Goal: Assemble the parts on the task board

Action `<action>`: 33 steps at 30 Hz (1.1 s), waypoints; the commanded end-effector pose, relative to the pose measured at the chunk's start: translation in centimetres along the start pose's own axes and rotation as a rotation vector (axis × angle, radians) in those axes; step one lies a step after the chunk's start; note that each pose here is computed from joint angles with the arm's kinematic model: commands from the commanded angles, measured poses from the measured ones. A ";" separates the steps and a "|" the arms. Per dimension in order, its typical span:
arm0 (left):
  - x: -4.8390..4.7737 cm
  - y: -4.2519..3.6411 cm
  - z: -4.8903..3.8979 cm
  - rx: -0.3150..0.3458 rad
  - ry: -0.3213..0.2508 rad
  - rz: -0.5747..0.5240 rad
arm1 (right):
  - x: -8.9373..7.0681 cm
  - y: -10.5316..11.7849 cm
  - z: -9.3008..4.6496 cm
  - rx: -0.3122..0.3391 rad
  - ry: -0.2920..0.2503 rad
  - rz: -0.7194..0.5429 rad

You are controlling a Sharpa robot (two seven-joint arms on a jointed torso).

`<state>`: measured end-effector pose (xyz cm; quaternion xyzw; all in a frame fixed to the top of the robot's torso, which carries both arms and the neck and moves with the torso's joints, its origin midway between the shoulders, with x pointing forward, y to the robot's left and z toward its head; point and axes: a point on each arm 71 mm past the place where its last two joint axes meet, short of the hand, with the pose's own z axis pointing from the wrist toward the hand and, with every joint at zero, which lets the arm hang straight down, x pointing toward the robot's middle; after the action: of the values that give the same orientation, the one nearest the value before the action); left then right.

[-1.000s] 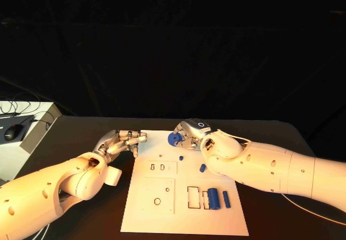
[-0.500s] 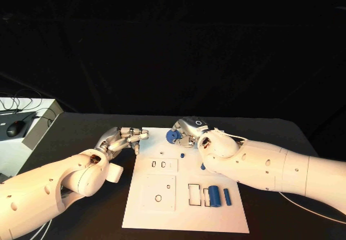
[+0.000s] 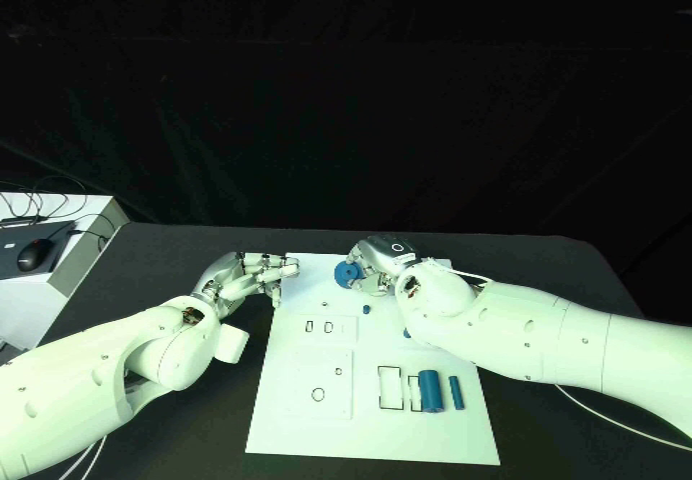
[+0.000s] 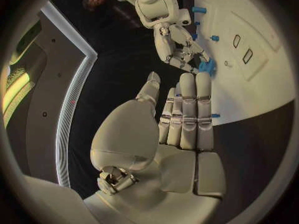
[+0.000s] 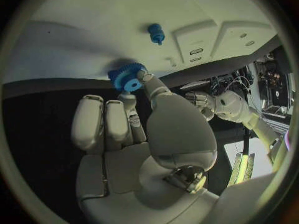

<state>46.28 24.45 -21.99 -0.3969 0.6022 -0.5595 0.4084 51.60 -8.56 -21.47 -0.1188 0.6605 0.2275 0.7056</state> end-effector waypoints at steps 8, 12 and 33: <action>0.09 -0.11 0.00 0.011 0.005 -0.001 | 0.2 0.5 -0.1 -0.023 0.002 0.002; 0.07 -0.11 0.00 0.010 0.004 -0.001 | 0.3 0.6 -0.1 -0.027 0.007 0.006; -0.07 -0.08 -0.02 0.009 0.000 0.001 | 0.5 0.7 -0.1 -0.030 0.025 0.011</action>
<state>46.31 24.60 -22.01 -0.3978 0.6021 -0.5578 0.4101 51.21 -8.00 -21.85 -0.1250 0.6646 0.2388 0.6969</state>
